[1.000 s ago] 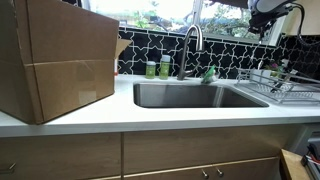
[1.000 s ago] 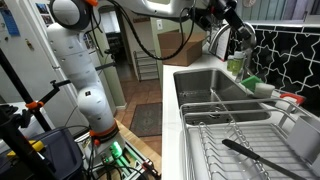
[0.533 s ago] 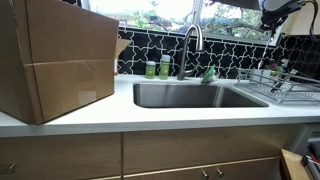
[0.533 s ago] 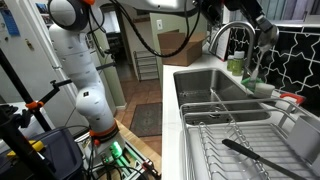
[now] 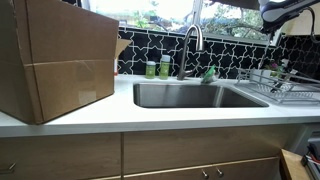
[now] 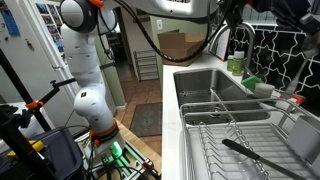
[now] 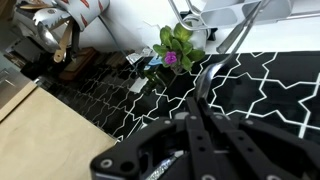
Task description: Pick up the silver spoon from the sink and put it in the dish rack
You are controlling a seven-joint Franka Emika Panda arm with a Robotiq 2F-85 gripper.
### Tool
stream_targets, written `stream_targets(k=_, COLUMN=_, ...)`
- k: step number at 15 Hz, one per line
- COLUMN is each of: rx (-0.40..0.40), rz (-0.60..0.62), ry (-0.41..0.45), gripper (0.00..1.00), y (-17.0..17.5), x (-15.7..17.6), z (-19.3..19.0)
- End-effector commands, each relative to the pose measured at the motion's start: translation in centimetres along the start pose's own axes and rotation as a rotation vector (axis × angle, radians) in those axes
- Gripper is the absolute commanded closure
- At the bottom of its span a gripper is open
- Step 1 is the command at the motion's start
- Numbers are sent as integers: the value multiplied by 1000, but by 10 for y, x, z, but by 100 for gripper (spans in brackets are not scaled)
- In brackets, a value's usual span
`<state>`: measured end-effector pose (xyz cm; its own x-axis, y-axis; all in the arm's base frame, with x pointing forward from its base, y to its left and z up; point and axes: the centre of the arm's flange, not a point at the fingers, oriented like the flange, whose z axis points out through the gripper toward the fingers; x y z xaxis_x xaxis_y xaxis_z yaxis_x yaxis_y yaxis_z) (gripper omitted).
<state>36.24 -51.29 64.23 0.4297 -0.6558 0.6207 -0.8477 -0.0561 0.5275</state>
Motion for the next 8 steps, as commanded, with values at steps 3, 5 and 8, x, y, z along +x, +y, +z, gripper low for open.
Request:
stream_targets(k=3, rx=-21, rz=-48, ry=-8, gripper=95, y=-19, x=21, z=40)
stream_targets(k=5, rx=-33, rz=-56, ry=-13, gripper=95, y=-18, x=23, z=48)
stream_targets(k=8, rx=-44, rz=-33, ry=-31, gripper=95, y=-15, x=29, z=60)
